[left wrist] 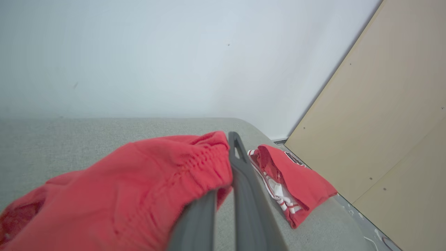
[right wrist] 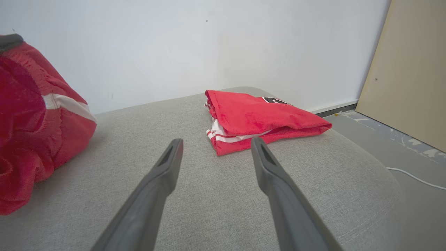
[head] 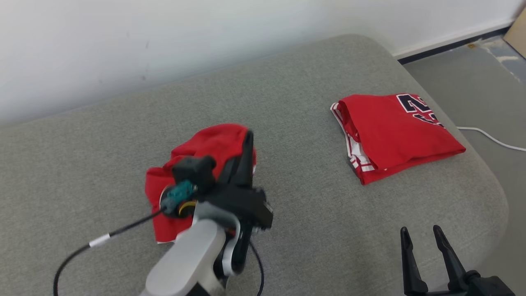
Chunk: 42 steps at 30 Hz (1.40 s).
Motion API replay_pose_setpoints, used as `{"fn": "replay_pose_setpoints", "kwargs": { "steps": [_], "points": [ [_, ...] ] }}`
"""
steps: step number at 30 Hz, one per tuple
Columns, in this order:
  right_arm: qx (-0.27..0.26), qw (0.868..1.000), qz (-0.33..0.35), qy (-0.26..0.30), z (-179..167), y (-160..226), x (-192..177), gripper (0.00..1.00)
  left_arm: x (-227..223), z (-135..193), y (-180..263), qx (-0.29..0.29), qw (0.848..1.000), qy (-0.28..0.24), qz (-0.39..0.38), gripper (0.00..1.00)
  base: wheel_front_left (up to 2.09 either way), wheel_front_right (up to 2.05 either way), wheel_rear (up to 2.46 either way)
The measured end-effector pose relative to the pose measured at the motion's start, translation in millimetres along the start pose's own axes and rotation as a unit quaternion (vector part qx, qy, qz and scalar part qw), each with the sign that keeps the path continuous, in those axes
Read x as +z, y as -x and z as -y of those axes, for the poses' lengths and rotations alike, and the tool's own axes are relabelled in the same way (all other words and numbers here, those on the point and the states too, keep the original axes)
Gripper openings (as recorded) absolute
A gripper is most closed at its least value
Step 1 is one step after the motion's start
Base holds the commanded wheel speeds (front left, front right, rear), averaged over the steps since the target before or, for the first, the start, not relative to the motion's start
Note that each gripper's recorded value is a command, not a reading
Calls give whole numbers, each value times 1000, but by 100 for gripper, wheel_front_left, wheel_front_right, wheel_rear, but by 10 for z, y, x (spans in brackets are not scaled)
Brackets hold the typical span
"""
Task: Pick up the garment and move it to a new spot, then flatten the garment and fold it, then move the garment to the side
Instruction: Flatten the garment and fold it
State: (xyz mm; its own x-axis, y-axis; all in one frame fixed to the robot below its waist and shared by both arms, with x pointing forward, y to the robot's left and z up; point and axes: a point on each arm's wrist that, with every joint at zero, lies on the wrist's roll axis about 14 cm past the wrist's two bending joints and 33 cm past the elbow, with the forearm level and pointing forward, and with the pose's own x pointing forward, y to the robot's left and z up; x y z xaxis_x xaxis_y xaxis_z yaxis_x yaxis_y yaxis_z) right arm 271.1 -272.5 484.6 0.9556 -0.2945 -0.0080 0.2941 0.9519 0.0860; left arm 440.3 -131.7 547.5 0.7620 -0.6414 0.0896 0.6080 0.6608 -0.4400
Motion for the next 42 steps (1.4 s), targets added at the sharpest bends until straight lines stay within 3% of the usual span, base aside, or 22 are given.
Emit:
{"fn": "replay_pose_setpoints", "kwargs": {
  "steps": [5, 10, 15, 17, 19, 20, 21, 26, 31, 37, 38, 39, 40, 42],
  "points": [
    [10, 1000, 2, -4, -56, -10, 0, 100, 686, 407, -170, -68, 995, 10, 78, 0, 0, 0, 0],
    [22, 1000, 5, -7, -118, -32, 7, 100, 1387, 809, -175, -129, 979, 21, 155, 0, 0, 0, 0],
    [35, 999, 3, -9, -194, -56, -12, 100, 1992, 1082, 47, -181, 955, 88, 219, 0, 0, 0, 0],
    [49, 999, 3, -8, -276, -93, -17, 100, 2197, 1138, 234, -211, 935, 174, 228, 0, 0, 0, 0],
    [54, 999, 3, -8, -305, -108, -17, 100, 2163, 1086, 248, -203, 935, 185, 223, 0, 0, 0, 0],
    [57, 998, 4, -9, -326, -124, -14, 100, 2096, 990, 245, -183, 940, 188, 218, 0, 0, 0, 0],
    [67, 998, 3, -9, -385, -158, -19, 100, 1891, 676, 226, -127, 951, 199, 201, 0, 0, 0, 0],
    [92, 996, -1, -7, -547, -246, -48, 100, 1174, -471, 362, 63, 965, 205, 147, 0, 0, 0, 0],
    [113, 994, -6, -5, -689, -327, -82, 100, 683, -1483, 783, 222, 951, 183, 112, 0, 0, 0, 0],
    [122, 992, -13, -2, -753, -351, -125, 100, 683, -2010, 1051, 297, 930, 174, 131, 0, 0, 0, 0],
    [123, 992, -13, -2, -759, -350, -126, 100, 674, -2068, 1083, 306, 927, 175, 133, 4, 0, 0, 0],
    [123, 992, -13, -2, -758, -349, -129, 100, 654, -2119, 1112, 315, 923, 176, 133, 43, 0, 0, 0],
    [122, 992, -14, -2, -752, -349, -131, 100, 623, -2169, 1142, 324, 920, 176, 131, 100, 0, 0, 0],
    [121, 993, -15, -1, -745, -347, -135, 100, 561, -2214, 1168, 331, 918, 176, 126, 100, 0, 0, 0]
  ]
}}
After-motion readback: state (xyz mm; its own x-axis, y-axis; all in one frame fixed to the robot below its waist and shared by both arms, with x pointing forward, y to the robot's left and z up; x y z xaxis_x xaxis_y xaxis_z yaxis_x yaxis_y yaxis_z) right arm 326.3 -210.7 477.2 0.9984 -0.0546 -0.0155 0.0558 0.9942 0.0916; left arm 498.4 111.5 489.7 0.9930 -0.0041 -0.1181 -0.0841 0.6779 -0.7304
